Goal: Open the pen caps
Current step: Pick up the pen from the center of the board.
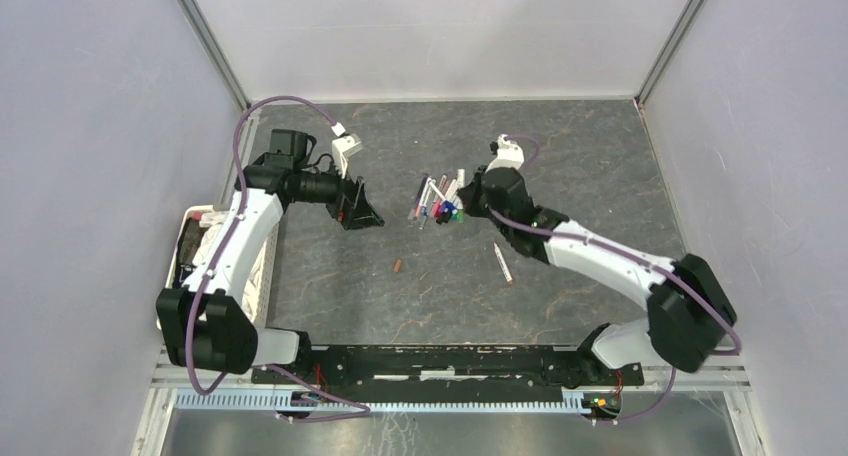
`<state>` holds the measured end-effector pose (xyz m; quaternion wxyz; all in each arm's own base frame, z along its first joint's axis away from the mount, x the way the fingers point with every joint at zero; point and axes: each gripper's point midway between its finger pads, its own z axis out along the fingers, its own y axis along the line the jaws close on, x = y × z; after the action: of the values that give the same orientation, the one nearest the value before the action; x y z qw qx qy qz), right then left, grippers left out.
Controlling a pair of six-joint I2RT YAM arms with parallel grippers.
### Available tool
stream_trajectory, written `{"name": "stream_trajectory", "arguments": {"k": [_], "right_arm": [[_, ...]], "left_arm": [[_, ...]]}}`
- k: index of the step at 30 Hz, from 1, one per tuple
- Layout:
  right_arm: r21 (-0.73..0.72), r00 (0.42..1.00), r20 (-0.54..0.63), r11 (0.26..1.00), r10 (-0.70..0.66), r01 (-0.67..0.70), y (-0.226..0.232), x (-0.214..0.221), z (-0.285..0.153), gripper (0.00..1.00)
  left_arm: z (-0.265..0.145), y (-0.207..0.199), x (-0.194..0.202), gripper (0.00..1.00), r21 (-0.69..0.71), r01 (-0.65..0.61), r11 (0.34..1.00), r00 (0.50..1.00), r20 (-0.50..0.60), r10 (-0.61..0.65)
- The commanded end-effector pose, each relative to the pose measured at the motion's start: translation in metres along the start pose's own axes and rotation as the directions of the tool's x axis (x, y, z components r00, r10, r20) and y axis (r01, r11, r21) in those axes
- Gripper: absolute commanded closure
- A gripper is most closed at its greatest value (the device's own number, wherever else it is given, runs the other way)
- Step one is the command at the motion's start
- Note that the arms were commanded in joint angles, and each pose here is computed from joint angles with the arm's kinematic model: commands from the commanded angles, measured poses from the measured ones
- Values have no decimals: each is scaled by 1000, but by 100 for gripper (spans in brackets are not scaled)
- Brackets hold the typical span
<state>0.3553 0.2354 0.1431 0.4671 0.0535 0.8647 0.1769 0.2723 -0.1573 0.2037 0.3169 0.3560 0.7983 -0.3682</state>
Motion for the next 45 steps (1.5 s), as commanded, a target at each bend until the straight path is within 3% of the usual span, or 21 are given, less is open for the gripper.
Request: {"name": "stream_trajectory", "arguments": {"k": [1, 8, 15, 22, 27, 29, 30, 33, 39, 45], "right_arm": [[-248, 946, 220, 951, 238, -182, 75, -44, -46, 100], [-447, 876, 221, 843, 428, -299, 142, -65, -87, 100], [-531, 879, 178, 796, 441, -292, 191, -70, -103, 100], [-548, 885, 163, 786, 437, -287, 201, -61, -110, 100], [-532, 890, 171, 800, 422, -278, 200, -56, -110, 100], [-527, 890, 174, 803, 422, -277, 198, -55, -111, 100], [-524, 891, 179, 807, 417, -272, 198, -54, -111, 100], [-513, 895, 188, 817, 405, -263, 197, -52, -111, 100], [-480, 905, 201, 844, 374, -242, 192, -50, -113, 100], [-513, 955, 159, 847, 252, -139, 195, -73, -109, 63]], "left_arm": [[0, -39, -28, 0, 129, -4, 992, 992, 128, -13], [1, -69, -37, 0, 220, 1, 976, 989, 146, -34], [20, -90, -29, 4, 281, -8, 960, 993, 118, -26], [25, -90, -31, 14, 287, -25, 958, 994, 110, -7], [21, -90, -38, 32, 277, -59, 959, 992, 126, 24], [21, -90, -39, 45, 270, -67, 960, 991, 127, 33], [21, -88, -38, 53, 264, -70, 962, 991, 126, 38], [25, -82, -46, 95, 238, -56, 970, 989, 144, 22], [27, -70, -45, 98, 181, -76, 981, 990, 132, 53], [24, -43, -15, 98, 44, -225, 973, 974, 3, 225]]}}
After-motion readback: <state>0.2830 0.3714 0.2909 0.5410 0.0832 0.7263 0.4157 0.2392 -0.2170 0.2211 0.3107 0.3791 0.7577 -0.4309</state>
